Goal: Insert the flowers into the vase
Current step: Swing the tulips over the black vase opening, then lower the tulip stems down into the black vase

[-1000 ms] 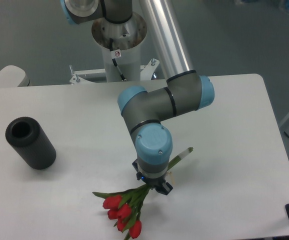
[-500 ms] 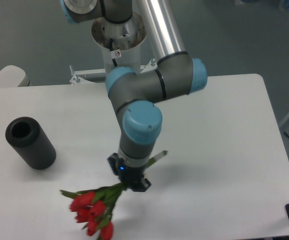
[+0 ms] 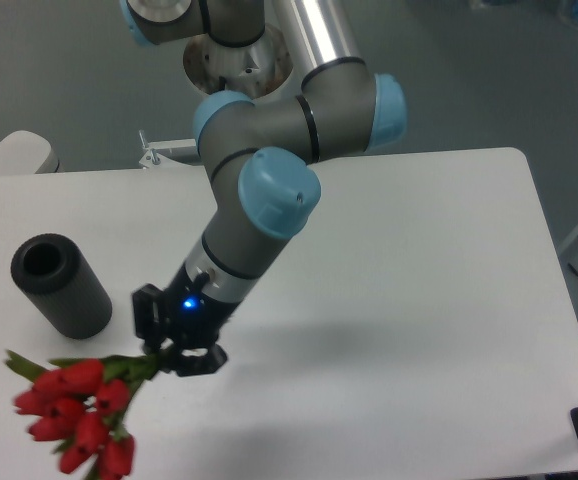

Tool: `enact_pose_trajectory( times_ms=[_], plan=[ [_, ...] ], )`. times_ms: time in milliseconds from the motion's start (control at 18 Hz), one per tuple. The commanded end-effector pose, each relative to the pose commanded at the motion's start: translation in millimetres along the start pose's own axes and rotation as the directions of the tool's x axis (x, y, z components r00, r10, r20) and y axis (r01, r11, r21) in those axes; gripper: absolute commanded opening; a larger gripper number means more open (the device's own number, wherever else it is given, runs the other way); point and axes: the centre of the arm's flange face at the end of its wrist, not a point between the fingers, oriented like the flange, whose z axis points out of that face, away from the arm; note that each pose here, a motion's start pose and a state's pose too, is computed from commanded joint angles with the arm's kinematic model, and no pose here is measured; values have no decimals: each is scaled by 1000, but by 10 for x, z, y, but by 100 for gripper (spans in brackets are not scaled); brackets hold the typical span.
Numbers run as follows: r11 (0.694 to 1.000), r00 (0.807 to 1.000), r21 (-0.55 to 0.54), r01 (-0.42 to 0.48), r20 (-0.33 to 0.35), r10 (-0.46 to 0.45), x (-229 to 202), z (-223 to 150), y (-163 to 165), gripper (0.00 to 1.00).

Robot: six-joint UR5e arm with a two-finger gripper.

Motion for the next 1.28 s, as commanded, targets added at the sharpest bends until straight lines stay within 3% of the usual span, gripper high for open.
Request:
enact_pose_trajectory(
  times_ms=[222, 611, 889, 1278],
  plan=[
    [993, 996, 117, -3, -93, 14, 210, -74, -105, 0],
    [953, 980, 292, -77, -153, 126, 819, -149, 92, 0],
    [944, 973, 315, -94, -171, 154, 1035, -182, 44, 0],
    [940, 953, 309, -146, -211, 217, 1330, 131, 88, 0]
  ],
)
